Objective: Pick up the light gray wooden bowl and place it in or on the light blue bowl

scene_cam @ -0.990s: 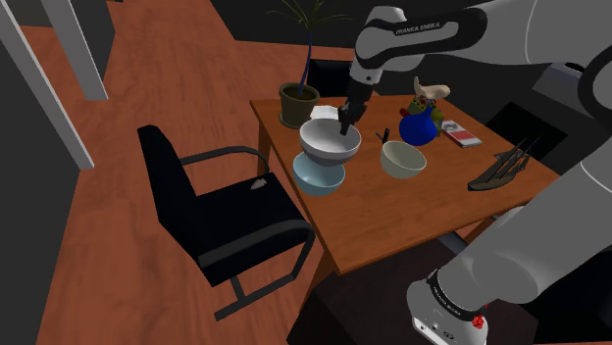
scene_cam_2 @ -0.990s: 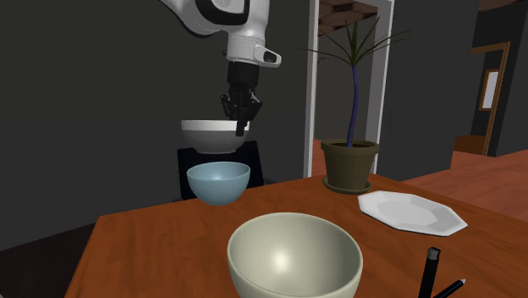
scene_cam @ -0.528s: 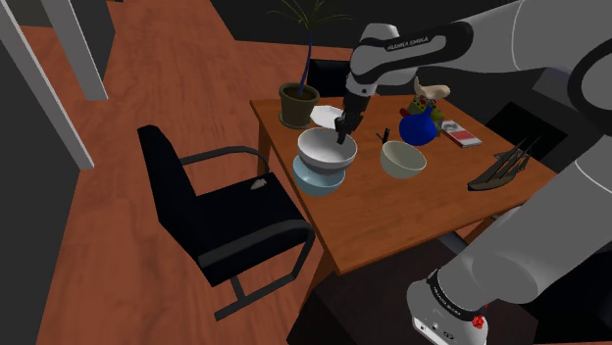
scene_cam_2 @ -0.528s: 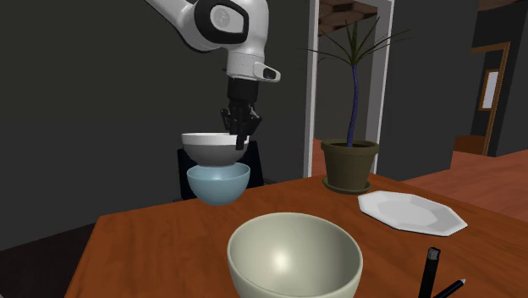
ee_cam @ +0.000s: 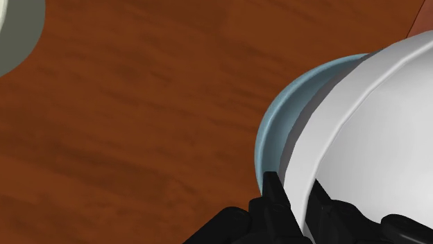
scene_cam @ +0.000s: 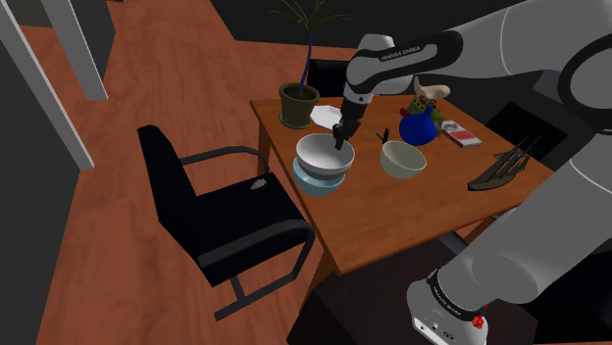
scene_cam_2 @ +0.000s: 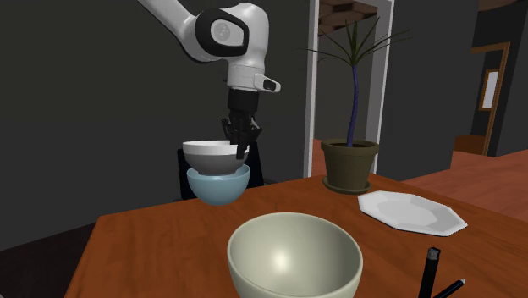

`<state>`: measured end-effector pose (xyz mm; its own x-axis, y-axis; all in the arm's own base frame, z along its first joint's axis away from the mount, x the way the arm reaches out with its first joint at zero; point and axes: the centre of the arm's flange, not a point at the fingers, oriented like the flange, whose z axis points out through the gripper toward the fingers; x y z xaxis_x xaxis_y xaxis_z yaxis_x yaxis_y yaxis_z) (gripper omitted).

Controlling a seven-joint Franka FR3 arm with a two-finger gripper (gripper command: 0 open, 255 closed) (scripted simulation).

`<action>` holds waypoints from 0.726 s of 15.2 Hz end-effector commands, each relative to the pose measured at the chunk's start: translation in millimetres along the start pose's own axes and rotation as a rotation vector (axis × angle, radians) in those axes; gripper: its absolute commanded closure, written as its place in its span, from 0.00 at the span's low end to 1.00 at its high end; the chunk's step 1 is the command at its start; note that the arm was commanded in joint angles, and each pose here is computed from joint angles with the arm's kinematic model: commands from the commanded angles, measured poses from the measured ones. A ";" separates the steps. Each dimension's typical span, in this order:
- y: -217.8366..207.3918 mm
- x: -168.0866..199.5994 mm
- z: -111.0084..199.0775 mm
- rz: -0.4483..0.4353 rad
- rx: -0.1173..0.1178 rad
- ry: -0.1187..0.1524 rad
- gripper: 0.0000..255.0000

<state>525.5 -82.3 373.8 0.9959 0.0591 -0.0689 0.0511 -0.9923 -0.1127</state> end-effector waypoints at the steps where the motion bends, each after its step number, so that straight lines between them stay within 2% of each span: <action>1: 0.0 0.0 0.1 0.000 0.000 0.001 1.00; 4: 0.0 0.0 0.1 0.000 0.000 0.001 1.00; 5: 0.0 0.0 0.1 0.000 0.000 0.001 0.00; 10: 0.0 -0.1 0.1 0.000 0.000 0.001 0.00; 11: 0.0 0.0 -13.1 0.000 0.000 0.001 0.00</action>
<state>527.2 -82.8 380.3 0.9960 0.0590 -0.0677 0.0511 -0.9923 -0.1125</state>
